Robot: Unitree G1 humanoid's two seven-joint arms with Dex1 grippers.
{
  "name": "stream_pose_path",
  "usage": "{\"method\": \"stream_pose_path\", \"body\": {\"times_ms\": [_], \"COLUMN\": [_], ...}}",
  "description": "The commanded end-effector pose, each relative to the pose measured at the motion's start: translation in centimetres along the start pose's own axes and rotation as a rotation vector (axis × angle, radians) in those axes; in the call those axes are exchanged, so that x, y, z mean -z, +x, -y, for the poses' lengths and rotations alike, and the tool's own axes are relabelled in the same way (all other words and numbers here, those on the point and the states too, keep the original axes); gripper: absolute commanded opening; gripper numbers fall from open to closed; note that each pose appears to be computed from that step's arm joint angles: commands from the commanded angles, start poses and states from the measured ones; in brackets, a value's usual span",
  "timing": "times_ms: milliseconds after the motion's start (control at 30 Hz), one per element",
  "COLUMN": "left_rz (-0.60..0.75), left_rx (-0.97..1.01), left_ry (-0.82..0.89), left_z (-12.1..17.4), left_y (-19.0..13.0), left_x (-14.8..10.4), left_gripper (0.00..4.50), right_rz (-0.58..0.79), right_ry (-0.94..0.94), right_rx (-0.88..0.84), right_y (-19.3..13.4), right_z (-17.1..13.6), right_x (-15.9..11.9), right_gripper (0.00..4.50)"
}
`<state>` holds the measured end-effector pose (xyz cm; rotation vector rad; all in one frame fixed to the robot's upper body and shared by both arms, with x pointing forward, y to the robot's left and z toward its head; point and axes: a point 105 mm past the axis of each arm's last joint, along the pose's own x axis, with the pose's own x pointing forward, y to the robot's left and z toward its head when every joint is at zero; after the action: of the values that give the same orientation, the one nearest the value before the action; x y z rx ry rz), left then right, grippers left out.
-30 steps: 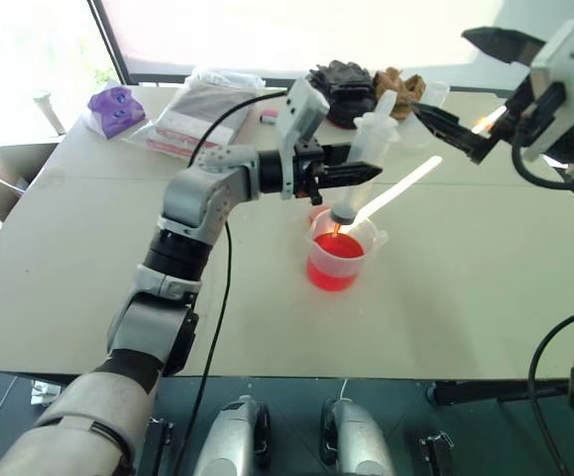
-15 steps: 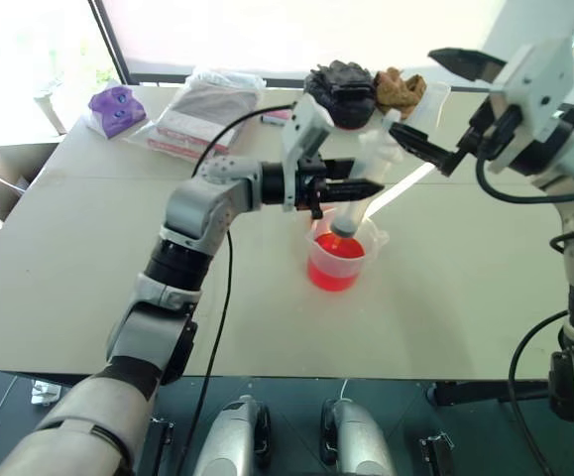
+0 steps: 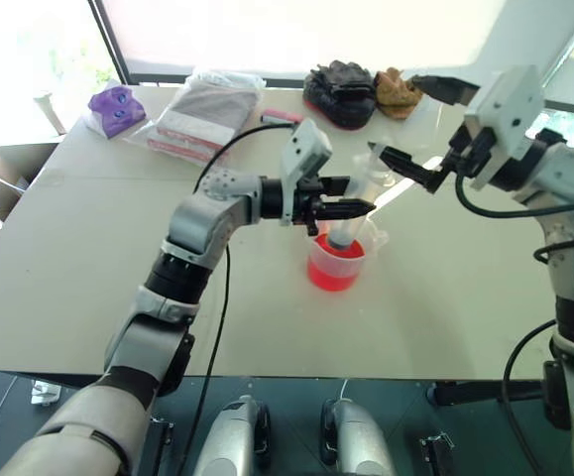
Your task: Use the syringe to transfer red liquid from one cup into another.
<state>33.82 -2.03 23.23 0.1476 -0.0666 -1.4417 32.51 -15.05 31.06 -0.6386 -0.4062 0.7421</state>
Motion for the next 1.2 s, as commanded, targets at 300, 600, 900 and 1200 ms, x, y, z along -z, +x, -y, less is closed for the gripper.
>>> {"method": "stream_pose_path", "body": {"times_ms": [300, 600, 900, 1200], "left_rz": [-0.025, -0.023, -0.026, -0.025], "left_rx": [0.039, 0.034, 0.037, 0.037], "left_ry": [0.034, 0.023, 0.001, -0.009], "left_z": [1.1, 1.1, 1.7, 2.0], "left_y": [1.1, 1.0, 1.0, 1.2], "left_x": [0.9, 1.1, 1.9, 2.2], "left_gripper": [1.55, 1.55, 1.55, 1.55], "right_rz": [0.025, 0.01, 0.024, 0.036], "right_ry": [-0.053, -0.052, -0.082, -0.101], "right_rx": [-0.041, -0.029, 0.056, 0.087], "right_y": [0.4, 0.3, 0.2, 0.1], "right_z": [-1.6, -1.3, 0.9, 2.1], "right_x": [-1.0, -0.7, -1.3, -1.7], "right_gripper": [2.13, 0.05, 0.05, 0.05]}}
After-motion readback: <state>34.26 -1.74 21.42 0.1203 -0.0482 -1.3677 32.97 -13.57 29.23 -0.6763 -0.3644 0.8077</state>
